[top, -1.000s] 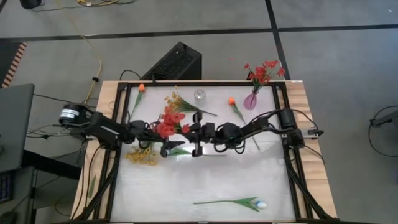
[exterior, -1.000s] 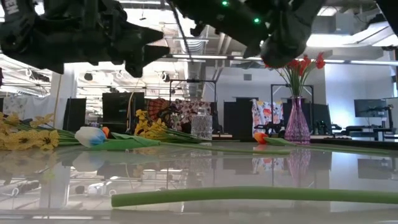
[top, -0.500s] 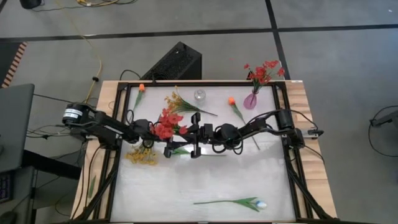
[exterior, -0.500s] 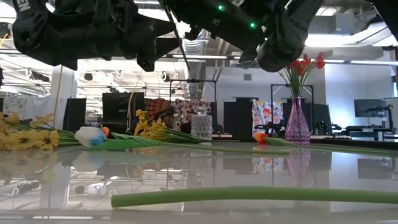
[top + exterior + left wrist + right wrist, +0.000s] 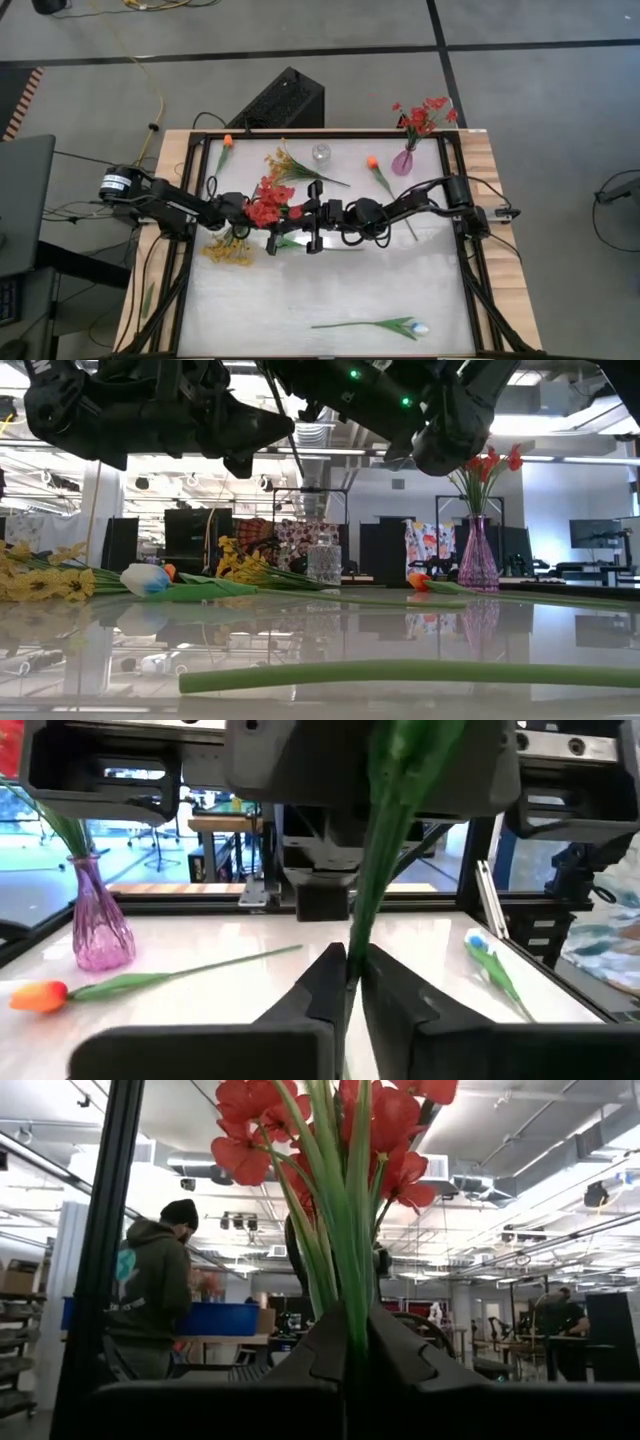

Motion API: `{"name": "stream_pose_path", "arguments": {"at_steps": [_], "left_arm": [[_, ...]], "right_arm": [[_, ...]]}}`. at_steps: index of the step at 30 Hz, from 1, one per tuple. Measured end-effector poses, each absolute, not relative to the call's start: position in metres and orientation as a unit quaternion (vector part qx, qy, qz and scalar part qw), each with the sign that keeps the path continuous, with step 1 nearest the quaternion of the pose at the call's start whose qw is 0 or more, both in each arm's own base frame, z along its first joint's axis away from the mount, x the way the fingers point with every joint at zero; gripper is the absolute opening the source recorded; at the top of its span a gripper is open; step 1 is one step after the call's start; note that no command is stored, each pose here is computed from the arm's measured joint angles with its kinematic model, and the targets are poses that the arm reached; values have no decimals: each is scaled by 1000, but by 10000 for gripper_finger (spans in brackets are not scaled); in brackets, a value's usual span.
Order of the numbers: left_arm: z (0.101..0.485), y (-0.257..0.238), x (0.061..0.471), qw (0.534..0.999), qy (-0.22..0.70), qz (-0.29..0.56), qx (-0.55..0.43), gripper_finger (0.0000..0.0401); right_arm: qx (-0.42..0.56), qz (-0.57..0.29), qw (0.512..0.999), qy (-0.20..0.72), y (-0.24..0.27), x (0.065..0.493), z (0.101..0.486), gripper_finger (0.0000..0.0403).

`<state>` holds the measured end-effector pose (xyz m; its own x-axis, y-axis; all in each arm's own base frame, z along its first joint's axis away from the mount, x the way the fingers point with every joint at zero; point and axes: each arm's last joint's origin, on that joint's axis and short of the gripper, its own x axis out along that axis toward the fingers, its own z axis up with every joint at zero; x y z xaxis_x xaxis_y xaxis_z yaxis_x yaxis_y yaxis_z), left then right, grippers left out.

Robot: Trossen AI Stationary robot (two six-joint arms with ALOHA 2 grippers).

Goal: Sort flowers into vase by color
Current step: Put the red flowers into the purple vase

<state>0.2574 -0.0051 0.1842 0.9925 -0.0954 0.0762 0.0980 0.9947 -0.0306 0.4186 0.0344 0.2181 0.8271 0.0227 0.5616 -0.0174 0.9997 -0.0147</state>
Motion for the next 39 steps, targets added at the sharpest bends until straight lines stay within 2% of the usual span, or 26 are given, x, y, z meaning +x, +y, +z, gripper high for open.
{"name": "stream_pose_path", "arguments": {"at_steps": [7, 13, 19, 25, 29, 39], "left_arm": [[195, -4, 246, 1000, 2, -30, -4, 2], [210, -1, 223, 998, 56, 15, 12, 1], [221, 2, 202, 995, 82, 58, 15, 0], [225, 3, 192, 993, 90, 70, 16, 0], [223, 2, 195, 993, 94, 66, 11, 0], [209, 3, 205, 990, 124, 70, -1, 0]], "right_arm": [[-7, 10, 957, -291, 34, 419, 218, 82], [-12, 6, 962, -273, 31, 421, 218, 135], [5, -5, 989, -146, 14, 423, 230, 216], [-38, -5, 999, -37, 8, 415, 239, 283], [-41, -14, 998, -35, 7, 418, 233, 294], [-36, -31, 997, -69, 6, 425, 219, 289]]}}
